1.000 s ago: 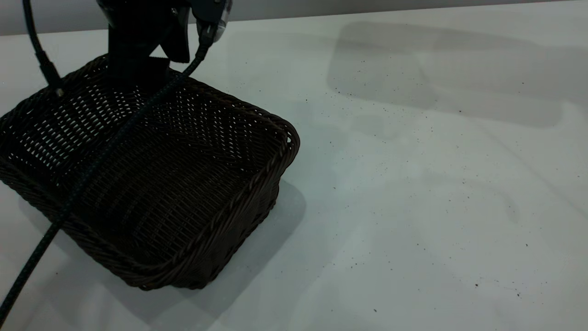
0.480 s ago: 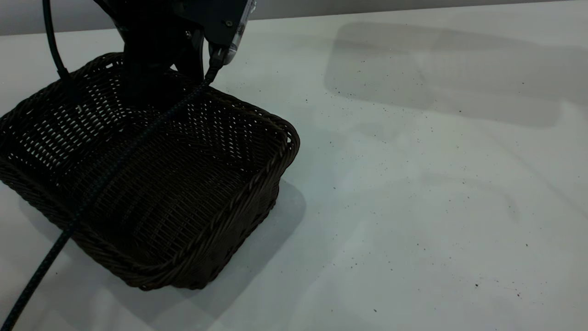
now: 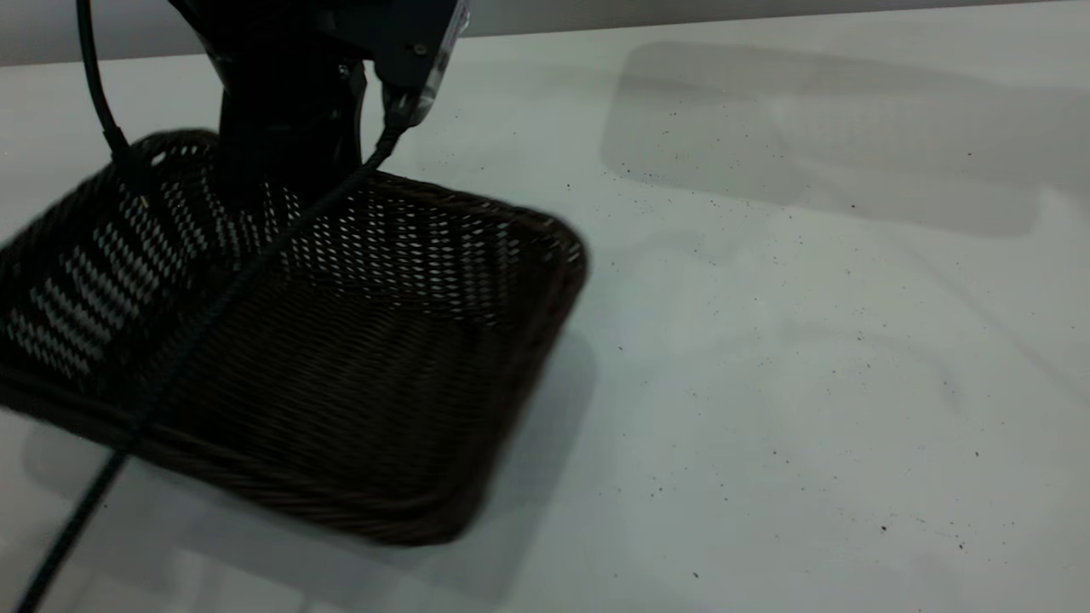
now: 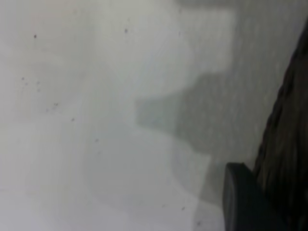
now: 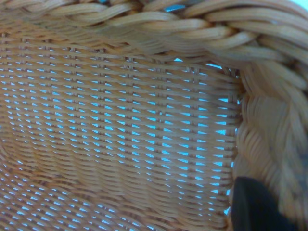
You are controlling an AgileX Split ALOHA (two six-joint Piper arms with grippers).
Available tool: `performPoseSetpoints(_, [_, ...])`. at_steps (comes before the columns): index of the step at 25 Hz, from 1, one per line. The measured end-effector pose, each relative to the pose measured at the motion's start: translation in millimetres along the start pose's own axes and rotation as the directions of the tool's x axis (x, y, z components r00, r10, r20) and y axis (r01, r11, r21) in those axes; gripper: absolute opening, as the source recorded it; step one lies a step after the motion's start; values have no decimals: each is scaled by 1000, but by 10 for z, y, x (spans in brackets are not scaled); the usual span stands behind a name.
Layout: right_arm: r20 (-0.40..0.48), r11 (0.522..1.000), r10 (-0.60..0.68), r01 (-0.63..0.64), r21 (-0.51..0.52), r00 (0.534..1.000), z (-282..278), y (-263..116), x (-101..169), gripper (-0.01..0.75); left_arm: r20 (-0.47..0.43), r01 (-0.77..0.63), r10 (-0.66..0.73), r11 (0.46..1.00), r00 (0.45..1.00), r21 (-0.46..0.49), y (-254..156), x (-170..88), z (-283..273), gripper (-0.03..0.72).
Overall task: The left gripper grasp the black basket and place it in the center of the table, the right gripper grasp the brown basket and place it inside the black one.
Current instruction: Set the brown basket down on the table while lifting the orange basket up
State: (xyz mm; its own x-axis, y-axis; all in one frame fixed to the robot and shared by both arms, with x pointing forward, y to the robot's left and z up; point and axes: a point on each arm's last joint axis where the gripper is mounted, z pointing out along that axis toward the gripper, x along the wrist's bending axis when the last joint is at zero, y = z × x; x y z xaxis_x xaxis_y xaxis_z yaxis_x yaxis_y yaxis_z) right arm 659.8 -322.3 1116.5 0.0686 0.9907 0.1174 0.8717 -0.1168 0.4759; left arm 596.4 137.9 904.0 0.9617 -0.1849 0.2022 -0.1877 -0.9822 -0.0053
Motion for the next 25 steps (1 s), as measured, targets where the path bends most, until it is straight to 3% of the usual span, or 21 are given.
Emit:
performPoseSetpoints(6, [-3,1000,1,-1,0,1000,0,0,3,109,40,104,-101,992,994,-67,64,-31,-6,179])
performPoseSetpoints(13, [-5,1000,2,-2,1,1000,0,-1,4,109,120,305,-288,936,950,-174,183,-62,-17,154])
performPoseSetpoints(25, [-6,1000,3,-3,17,1000,0,-16,6,109,109,254,-237,949,965,-186,189,-59,-17,149])
